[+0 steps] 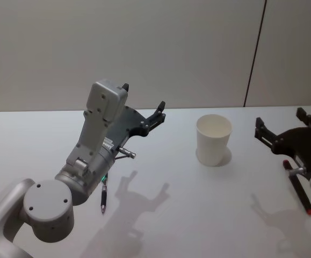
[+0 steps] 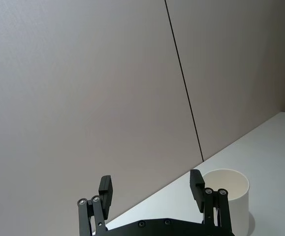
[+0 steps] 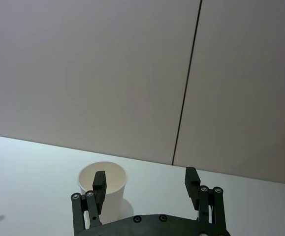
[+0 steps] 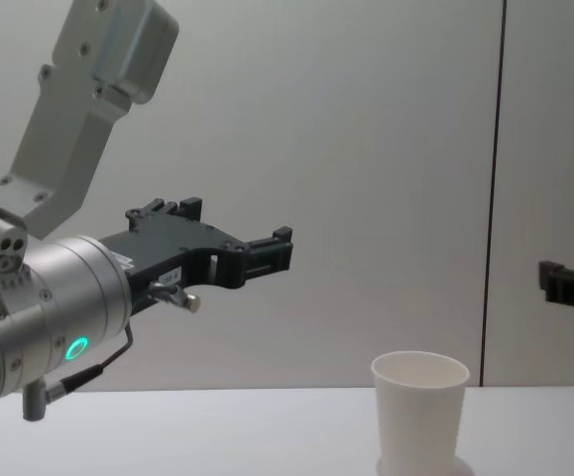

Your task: Place the pen into the pen holder.

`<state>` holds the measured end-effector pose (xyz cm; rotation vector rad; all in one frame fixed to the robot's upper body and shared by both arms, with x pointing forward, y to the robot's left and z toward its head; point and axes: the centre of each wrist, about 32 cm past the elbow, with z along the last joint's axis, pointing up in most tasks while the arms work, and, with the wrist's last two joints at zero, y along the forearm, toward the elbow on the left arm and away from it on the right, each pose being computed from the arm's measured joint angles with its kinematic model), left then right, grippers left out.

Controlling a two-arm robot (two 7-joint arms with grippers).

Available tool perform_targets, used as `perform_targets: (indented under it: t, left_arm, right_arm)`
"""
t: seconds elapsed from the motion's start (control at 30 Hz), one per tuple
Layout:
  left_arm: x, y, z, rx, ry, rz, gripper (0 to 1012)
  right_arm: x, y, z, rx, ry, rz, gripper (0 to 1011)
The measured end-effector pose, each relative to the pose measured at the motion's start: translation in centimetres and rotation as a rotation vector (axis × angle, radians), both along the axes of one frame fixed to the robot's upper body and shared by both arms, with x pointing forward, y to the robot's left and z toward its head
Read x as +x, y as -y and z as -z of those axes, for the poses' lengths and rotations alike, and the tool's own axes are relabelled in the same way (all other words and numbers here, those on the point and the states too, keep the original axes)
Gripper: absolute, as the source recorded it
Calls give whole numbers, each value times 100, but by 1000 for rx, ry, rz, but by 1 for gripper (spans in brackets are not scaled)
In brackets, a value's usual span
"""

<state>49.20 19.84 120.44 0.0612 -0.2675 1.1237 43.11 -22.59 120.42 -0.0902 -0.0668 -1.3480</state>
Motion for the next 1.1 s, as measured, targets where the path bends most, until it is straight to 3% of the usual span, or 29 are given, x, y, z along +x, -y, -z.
perform_targets:
  t: [0.57,1.1]
  left_arm:
    - [0,0,0,0,0,0,1000]
    - [0,0,0,0,0,0,1000]
  right_arm:
    - [78,140,-120,-79,-132,102,1002]
    - [348,202,-202,-157,-296,172,1002]
